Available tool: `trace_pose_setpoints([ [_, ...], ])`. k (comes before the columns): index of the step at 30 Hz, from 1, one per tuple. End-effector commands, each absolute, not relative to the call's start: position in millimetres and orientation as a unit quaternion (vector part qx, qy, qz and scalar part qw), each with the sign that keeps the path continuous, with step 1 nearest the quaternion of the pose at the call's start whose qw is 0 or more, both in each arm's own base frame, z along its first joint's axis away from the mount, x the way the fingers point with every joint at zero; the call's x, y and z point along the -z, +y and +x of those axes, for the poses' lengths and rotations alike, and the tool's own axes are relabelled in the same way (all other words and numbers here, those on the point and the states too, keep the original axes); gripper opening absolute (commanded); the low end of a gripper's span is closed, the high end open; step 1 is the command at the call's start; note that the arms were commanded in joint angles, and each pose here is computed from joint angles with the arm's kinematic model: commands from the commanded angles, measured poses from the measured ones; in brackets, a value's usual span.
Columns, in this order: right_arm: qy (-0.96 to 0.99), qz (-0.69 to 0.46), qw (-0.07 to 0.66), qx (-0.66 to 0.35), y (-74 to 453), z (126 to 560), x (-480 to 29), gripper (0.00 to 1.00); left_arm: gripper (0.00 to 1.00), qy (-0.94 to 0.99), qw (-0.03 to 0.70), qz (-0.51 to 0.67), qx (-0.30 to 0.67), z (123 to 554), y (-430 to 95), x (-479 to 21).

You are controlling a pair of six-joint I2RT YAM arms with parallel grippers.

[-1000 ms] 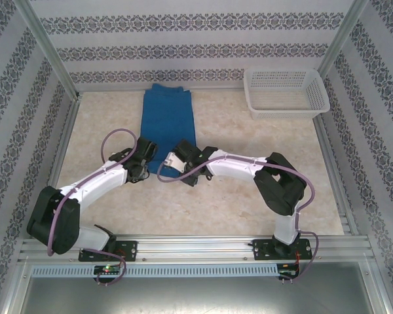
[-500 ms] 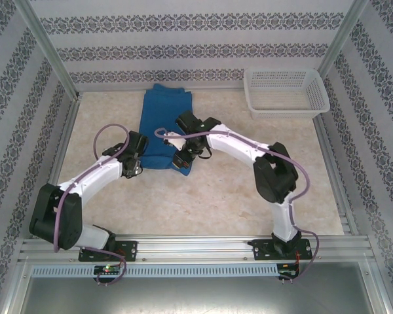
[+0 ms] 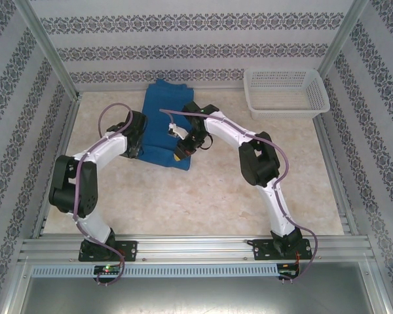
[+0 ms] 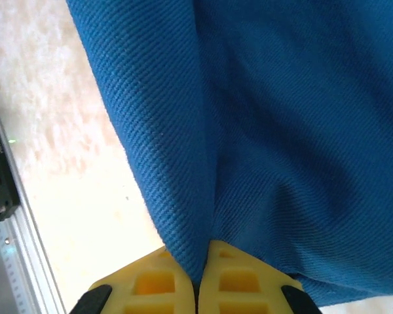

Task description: Roll up the long pants

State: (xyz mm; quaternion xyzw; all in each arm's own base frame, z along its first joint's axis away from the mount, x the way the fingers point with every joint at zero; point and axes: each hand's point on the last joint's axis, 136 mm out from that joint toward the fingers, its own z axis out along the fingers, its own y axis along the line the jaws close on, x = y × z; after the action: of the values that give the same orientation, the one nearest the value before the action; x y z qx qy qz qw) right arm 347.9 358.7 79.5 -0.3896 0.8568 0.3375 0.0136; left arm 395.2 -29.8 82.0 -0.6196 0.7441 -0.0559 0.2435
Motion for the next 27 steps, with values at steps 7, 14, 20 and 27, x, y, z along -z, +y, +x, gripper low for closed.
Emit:
trace_pose_setpoints([
  [7,0.903,-0.385,0.100,-0.161,313.8,369.7,-81.3,0.84,0.11,0.745,0.241,-0.622,-0.030,399.6,6.8,-55.3],
  [14,0.842,-0.478,0.250,-0.032,348.3,318.7,-126.4,0.86,0.11,0.748,0.237,-0.619,-0.027,406.2,3.5,-51.9],
  [20,0.800,-0.539,0.256,0.061,364.8,298.3,-84.3,0.85,0.11,0.750,0.232,-0.619,-0.023,408.1,1.5,-51.8],
  [27,0.766,-0.574,0.259,0.130,373.6,317.5,-44.7,0.85,0.11,0.753,0.231,-0.616,-0.021,407.5,0.8,-53.9],
])
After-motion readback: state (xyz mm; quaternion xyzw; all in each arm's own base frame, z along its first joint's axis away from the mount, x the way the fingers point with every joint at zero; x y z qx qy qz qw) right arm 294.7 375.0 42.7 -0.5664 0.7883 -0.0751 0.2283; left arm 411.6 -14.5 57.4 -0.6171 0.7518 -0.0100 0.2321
